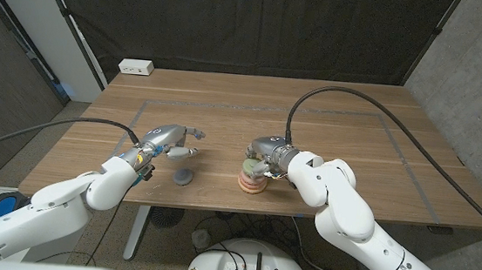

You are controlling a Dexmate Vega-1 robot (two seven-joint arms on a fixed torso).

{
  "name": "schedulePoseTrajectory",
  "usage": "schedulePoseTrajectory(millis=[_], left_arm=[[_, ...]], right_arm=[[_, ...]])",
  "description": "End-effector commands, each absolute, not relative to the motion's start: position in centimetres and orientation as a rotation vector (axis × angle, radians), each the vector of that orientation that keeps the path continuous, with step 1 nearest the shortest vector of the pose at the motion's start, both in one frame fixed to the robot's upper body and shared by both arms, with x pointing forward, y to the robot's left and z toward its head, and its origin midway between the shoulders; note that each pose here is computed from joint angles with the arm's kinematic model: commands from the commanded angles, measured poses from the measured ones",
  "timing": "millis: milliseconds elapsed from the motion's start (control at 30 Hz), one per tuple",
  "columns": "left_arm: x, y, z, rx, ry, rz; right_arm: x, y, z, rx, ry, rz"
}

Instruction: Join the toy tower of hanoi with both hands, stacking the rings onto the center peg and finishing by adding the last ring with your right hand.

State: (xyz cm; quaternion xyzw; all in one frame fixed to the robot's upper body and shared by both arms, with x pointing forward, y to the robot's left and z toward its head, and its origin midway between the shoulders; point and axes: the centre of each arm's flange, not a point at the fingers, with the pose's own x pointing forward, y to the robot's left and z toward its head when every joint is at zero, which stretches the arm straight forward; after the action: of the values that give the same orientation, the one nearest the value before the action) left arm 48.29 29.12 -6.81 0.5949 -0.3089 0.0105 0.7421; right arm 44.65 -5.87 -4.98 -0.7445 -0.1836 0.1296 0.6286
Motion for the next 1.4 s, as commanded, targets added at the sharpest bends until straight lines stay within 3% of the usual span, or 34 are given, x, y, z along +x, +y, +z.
schedulePoseTrajectory(millis=[33,1400], left_arm=[[48.34,29.08,-6.89,1.301,-0.673,0.025],[48.79,29.31,-7.26,1.285,-0.669,0.019]], right_arm=[[44.97,-6.02,-5.37,-1.701,-0.41,0.299],[44.98,-5.35,-6.07,-1.789,-0.407,0.253]])
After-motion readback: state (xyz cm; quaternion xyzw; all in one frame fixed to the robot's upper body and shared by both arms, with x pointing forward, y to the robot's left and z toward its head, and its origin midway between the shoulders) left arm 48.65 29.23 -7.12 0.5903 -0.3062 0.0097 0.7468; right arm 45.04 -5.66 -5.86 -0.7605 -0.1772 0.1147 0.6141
